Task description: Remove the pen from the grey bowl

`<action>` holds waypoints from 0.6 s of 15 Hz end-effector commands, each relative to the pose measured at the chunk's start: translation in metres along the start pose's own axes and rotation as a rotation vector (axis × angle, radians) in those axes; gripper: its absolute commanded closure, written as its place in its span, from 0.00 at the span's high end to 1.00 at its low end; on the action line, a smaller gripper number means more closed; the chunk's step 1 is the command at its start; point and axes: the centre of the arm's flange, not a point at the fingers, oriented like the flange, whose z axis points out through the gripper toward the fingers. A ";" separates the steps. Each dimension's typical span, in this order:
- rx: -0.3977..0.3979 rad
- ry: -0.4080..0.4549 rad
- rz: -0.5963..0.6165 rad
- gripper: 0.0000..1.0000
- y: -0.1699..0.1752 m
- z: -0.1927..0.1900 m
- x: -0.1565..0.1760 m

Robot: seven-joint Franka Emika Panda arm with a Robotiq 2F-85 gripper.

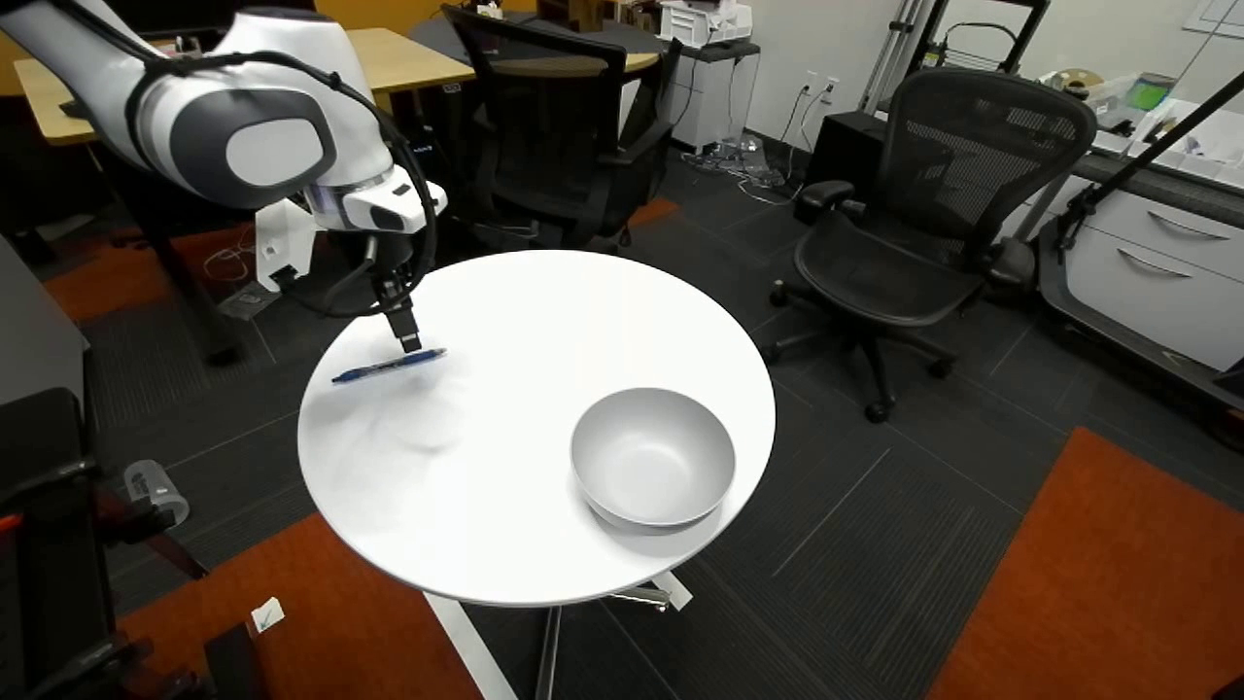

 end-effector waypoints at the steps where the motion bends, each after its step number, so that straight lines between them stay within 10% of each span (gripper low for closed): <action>1: -0.005 -0.017 -0.005 0.74 -0.009 -0.001 -0.002; 4: -0.004 -0.018 -0.010 0.99 -0.013 -0.001 -0.005; 9: -0.002 -0.019 -0.021 1.00 -0.015 0.000 -0.007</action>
